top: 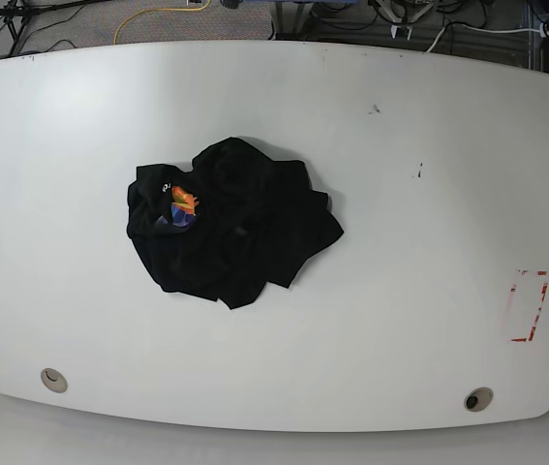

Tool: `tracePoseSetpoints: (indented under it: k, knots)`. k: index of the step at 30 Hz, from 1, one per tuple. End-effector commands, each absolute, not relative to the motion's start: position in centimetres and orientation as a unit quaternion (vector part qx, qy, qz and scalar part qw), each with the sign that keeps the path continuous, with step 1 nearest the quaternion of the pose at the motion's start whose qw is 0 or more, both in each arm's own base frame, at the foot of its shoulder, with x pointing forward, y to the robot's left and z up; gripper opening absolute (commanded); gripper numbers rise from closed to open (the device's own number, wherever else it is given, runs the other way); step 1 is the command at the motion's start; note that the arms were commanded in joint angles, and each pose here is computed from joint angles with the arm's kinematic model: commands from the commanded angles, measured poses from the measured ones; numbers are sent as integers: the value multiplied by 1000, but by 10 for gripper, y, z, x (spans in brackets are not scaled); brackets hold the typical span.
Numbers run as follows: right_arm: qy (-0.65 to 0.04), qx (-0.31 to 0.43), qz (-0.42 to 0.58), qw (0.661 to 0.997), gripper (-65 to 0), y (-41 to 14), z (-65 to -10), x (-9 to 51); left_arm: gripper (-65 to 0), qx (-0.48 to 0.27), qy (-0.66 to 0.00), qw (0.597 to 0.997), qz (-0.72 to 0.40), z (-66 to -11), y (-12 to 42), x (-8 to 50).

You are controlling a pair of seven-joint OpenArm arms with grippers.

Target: Fold the T-shirt properly

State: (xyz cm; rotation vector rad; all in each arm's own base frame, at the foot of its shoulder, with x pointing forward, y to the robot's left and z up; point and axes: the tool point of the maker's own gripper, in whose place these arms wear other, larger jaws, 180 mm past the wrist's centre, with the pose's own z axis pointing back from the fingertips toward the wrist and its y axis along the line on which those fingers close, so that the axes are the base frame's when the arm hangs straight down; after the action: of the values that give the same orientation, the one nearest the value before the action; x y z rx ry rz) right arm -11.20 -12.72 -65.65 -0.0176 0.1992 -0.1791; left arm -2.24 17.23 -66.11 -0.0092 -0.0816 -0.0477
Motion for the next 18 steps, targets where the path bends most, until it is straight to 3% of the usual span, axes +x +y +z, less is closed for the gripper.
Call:
tracePoseSetpoints:
  k: [1,18]
  knots:
    - [107,-12,-90,990,-633,-129,-655,-120,-297,-7,-43,999,-27,-661,173,-23]
    - [107,-14,-88,990,-630,-131,-654,-123,-299,-3,-40,999,-27,-661,177,-25]
